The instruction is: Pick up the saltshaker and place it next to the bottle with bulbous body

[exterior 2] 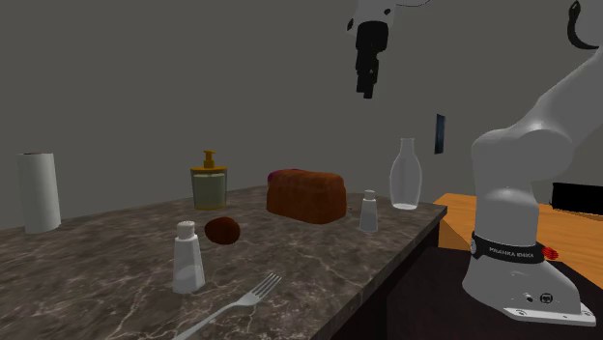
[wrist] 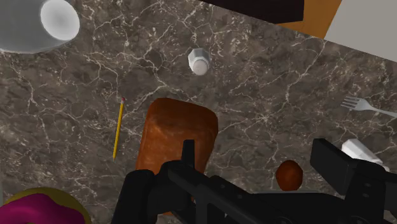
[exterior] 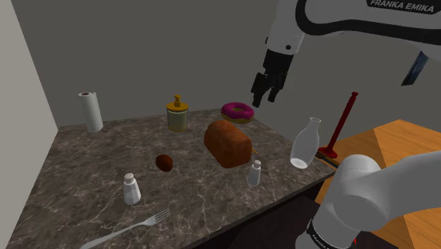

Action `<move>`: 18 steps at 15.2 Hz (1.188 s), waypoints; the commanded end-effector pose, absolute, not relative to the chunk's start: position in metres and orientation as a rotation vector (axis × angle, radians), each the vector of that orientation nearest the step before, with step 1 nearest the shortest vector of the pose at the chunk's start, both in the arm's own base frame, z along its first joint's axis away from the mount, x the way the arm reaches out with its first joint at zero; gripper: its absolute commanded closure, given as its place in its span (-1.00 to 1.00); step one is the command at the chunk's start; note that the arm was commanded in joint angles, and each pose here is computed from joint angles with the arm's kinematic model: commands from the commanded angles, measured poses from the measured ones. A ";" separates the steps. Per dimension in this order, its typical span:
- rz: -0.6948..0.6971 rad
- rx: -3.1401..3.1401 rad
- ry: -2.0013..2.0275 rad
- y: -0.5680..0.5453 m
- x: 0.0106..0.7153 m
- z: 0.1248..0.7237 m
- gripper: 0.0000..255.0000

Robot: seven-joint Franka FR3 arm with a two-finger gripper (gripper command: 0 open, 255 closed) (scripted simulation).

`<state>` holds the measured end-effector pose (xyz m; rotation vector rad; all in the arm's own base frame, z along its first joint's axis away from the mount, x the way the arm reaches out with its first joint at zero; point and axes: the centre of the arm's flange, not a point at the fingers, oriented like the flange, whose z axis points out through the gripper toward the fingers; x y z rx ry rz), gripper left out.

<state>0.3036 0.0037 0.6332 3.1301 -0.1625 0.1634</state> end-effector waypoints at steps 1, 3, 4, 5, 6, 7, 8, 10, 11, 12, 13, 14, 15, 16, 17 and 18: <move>0.163 3.130 -0.162 0.004 0.304 0.633 -1.00; 0.177 3.133 -0.182 0.022 0.312 0.618 -1.00; 0.184 3.134 -0.191 0.032 0.316 0.610 -1.00; 0.190 3.135 -0.201 0.041 0.320 0.602 -1.00; 0.197 3.136 -0.210 0.051 0.325 0.595 -1.00; 0.204 3.138 -0.220 0.060 0.329 0.587 -1.00; 0.211 3.139 -0.229 0.069 0.334 0.580 -1.00; 0.224 3.141 -0.249 0.088 0.343 0.565 -1.00; 0.231 3.142 -0.258 0.097 0.348 0.557 -1.00; 0.238 3.143 -0.268 0.106 0.353 0.550 -1.00; 0.245 3.144 -0.278 0.116 0.358 0.543 -1.00; 0.252 3.144 -0.287 0.125 0.363 0.536 -1.00; 0.259 3.145 -0.297 0.134 0.368 0.528 -1.00; 0.265 3.146 -0.307 0.144 0.373 0.521 -1.00; 0.272 3.147 -0.316 0.153 0.379 0.514 -1.00; 0.279 3.147 -0.326 0.162 0.384 0.507 -1.00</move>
